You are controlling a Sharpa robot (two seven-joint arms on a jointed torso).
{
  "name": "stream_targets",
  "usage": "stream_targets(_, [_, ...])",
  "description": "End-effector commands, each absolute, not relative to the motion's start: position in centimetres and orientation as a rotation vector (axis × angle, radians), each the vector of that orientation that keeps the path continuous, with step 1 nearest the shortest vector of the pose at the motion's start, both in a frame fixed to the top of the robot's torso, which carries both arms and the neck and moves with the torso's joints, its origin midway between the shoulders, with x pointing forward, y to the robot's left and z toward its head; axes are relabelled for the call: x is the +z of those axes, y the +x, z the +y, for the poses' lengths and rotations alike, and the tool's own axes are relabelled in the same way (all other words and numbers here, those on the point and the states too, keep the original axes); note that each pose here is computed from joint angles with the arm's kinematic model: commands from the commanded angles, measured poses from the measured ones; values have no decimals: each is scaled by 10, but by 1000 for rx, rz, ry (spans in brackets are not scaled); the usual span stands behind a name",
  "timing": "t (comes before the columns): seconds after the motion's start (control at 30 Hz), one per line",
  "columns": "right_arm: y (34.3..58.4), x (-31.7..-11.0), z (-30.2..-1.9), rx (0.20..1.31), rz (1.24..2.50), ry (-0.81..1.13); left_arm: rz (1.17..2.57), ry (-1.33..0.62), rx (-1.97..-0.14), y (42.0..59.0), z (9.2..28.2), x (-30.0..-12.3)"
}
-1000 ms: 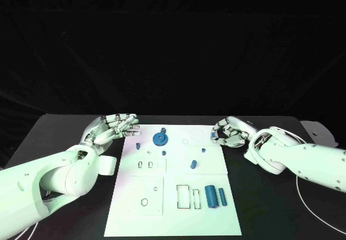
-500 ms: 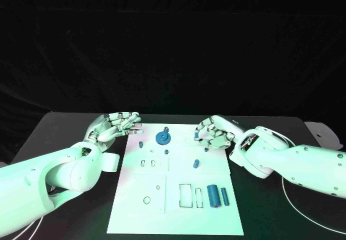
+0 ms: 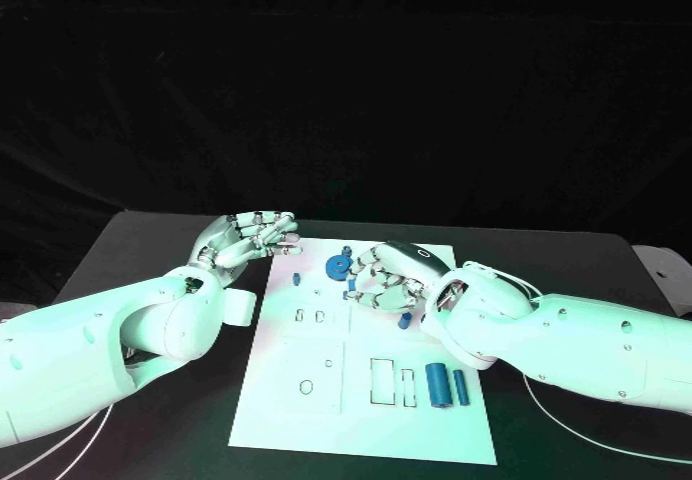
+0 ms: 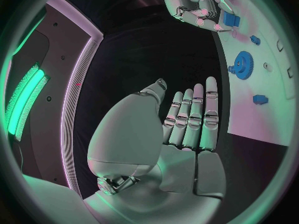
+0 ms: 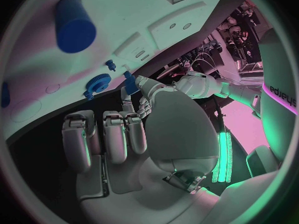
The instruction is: Assemble the parts on the task board
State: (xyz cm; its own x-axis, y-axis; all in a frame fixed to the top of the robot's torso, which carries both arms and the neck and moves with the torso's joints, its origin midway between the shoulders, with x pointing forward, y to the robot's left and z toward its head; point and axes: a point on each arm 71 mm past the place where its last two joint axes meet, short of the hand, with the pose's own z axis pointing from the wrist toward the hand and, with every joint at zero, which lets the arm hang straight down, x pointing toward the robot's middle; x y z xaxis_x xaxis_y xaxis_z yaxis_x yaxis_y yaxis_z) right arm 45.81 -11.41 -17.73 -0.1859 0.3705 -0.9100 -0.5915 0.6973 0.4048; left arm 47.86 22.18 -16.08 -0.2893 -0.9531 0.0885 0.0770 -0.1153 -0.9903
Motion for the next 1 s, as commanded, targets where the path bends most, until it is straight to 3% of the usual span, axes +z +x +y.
stream_targets(0.03, [457, -182, -106, 797, 1545, -258, 1298, -1061, -1565, 478, 219, -160])
stream_targets(0.47, [450, -199, -81, 778, 1588, -333, 1302, -1061, -1570, 478, 217, -160])
stream_targets(1.0, [445, -208, -73, 770, 1612, -371, 1303, -1061, -1570, 478, 218, -160])
